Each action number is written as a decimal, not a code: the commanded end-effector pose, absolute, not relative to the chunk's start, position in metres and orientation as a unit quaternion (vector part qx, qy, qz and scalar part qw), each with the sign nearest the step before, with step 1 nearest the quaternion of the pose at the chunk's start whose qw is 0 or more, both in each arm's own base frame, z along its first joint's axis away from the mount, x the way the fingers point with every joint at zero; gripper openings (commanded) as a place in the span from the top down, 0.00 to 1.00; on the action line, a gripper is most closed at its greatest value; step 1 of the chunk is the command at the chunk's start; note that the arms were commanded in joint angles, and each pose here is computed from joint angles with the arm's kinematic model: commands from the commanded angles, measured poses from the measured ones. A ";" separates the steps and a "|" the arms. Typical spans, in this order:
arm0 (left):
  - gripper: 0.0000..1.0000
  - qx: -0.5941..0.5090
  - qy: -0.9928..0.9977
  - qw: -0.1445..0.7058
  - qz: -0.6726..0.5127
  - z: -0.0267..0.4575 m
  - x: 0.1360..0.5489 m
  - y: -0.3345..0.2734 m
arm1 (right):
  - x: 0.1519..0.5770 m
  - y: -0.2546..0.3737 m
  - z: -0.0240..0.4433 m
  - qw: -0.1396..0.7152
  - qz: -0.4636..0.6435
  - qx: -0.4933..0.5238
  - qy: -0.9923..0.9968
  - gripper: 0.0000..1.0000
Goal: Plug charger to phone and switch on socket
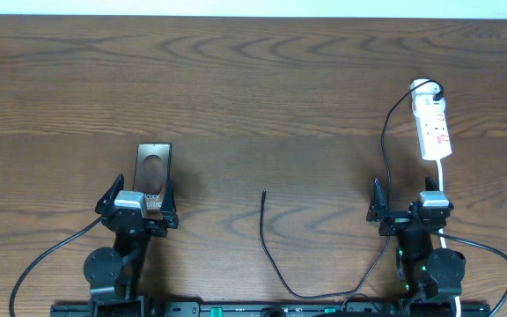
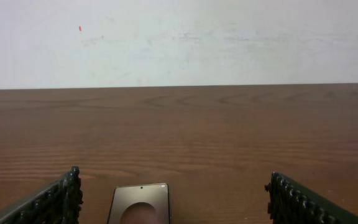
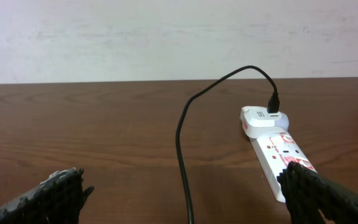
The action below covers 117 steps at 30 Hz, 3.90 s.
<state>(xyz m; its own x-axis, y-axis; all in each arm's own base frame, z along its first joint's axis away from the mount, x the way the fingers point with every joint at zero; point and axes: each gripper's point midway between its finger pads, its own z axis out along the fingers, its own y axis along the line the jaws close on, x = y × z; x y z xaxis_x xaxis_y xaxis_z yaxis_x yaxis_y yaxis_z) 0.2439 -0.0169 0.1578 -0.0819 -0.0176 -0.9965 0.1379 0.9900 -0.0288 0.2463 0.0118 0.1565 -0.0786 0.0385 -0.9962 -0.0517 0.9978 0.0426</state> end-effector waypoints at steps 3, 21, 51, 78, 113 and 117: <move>0.08 0.054 0.750 0.656 -0.069 0.142 0.242 -0.022 | 0.246 0.011 0.155 0.677 0.035 -0.002 0.735 0.01; 0.08 0.054 0.750 0.656 -0.069 0.142 0.242 -0.022 | 0.246 0.011 0.156 0.678 0.035 -0.002 0.735 0.01; 0.08 0.054 0.750 0.656 -0.069 0.142 0.242 -0.022 | 0.246 0.011 0.155 0.677 0.035 -0.002 0.735 0.01; 0.08 0.053 0.750 0.655 -0.076 0.142 0.242 -0.024 | 0.246 0.011 0.155 0.677 0.036 -0.002 0.735 0.01; 0.08 0.003 0.923 0.379 -0.072 0.241 0.317 -0.003 | 0.246 0.011 0.155 0.677 0.035 -0.002 0.735 0.01; 0.08 -0.021 0.962 0.269 -0.041 0.221 0.322 0.012 | 0.246 0.011 0.155 0.677 0.035 -0.002 0.735 0.01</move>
<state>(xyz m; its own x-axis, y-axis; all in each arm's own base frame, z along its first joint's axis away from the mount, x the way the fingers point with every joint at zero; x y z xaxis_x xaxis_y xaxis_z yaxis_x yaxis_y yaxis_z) 0.3114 -0.0039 0.2227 -0.8178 -0.0690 -0.5713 0.0252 0.9875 -0.1554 0.2463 0.0121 0.1566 -0.0786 0.0389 -0.9961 -0.0531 0.9977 0.0431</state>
